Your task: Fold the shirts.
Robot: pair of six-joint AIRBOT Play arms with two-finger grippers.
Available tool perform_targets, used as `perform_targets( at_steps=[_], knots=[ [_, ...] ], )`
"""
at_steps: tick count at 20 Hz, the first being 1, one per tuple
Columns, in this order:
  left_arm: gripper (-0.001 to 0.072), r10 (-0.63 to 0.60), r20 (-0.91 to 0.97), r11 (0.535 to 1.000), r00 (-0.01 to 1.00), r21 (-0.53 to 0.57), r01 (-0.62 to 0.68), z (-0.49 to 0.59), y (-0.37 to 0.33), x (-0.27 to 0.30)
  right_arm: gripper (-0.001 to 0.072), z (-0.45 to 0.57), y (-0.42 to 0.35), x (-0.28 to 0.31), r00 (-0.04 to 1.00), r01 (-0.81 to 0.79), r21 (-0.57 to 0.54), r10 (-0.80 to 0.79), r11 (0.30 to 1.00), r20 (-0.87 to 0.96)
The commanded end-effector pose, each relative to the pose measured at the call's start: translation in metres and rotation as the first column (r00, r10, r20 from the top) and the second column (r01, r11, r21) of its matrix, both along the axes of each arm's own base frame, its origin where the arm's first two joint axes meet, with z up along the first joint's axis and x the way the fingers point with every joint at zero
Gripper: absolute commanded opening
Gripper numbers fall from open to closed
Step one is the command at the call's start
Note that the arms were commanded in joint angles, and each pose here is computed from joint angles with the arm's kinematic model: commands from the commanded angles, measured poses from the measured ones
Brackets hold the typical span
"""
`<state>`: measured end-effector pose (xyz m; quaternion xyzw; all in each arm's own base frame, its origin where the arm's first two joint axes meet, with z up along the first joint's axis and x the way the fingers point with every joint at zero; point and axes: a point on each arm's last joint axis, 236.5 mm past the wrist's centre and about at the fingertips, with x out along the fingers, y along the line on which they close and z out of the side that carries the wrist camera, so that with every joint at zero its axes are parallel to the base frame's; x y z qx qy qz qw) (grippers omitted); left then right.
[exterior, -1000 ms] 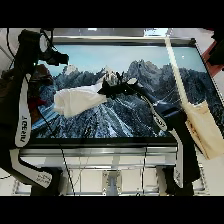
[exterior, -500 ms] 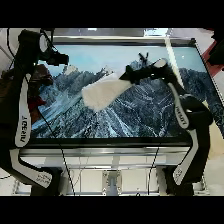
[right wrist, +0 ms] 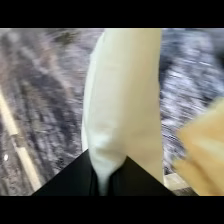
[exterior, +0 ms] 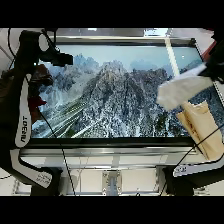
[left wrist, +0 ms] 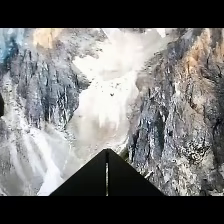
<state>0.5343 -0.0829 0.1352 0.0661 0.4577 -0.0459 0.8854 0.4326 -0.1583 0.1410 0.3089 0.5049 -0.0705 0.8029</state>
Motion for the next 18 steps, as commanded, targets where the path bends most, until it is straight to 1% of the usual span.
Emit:
perform_targets(
  at_steps=[1,3,4,6,8,11,12,13,14,16,18],
  knots=[
    [0.0014,-0.036,-0.004,0.999,0.999,-0.024,0.036,0.000,-0.019,-0.003,0.0032,0.026,-0.076,-0.103,0.972,0.197,-0.096,-0.207,0.976,-0.111],
    [0.0014,-0.061,-0.001,0.998,0.998,-0.025,0.061,0.000,-0.032,-0.005,0.0032,0.022,-0.107,-0.164,0.911,0.295,-0.178,-0.333,0.939,-0.246],
    [0.0014,-0.075,0.003,0.997,0.997,-0.032,0.075,0.000,-0.040,-0.006,0.0032,0.020,-0.122,-0.186,0.876,0.340,-0.228,-0.395,0.912,-0.275],
    [0.0014,-0.101,0.011,0.994,0.995,-0.045,0.101,0.002,-0.054,-0.007,0.0032,0.007,-0.129,-0.208,0.846,0.340,-0.255,-0.412,0.905,-0.338],
    [0.0014,-0.118,0.016,0.992,0.993,-0.046,0.119,0.003,-0.063,-0.009,0.0032,-0.022,-0.123,-0.222,0.808,0.321,-0.237,-0.395,0.917,-0.437],
    [0.0014,-0.148,0.009,0.988,0.989,-0.045,0.149,0.002,-0.078,-0.015,0.0039,-0.074,-0.109,-0.261,0.683,0.266,-0.232,-0.353,0.936,-0.639],
    [0.0014,-0.157,0.011,0.987,0.988,-0.045,0.157,0.002,-0.083,-0.016,0.0119,-0.088,-0.100,-0.269,0.664,0.234,-0.201,-0.307,0.951,-0.682],
    [0.0014,-0.162,0.012,0.986,0.987,-0.045,0.162,0.002,-0.085,-0.016,0.0322,-0.097,-0.093,-0.273,0.651,0.230,-0.173,-0.283,0.958,-0.704],
    [0.0014,-0.165,0.013,0.985,0.986,-0.046,0.166,0.002,-0.088,-0.017,0.0428,-0.101,-0.090,-0.274,0.644,0.232,-0.164,-0.277,0.959,-0.713],
    [0.0014,-0.166,0.011,0.985,0.986,-0.046,0.166,0.002,-0.088,-0.017,0.0428,-0.096,-0.089,-0.271,0.657,0.229,-0.168,-0.279,0.959,-0.700],
    [0.0014,-0.166,0.010,0.985,0.986,-0.045,0.166,0.002,-0.088,-0.017,0.0427,-0.081,-0.092,-0.257,0.700,0.237,-0.186,-0.300,0.954,-0.648]
  ],
)
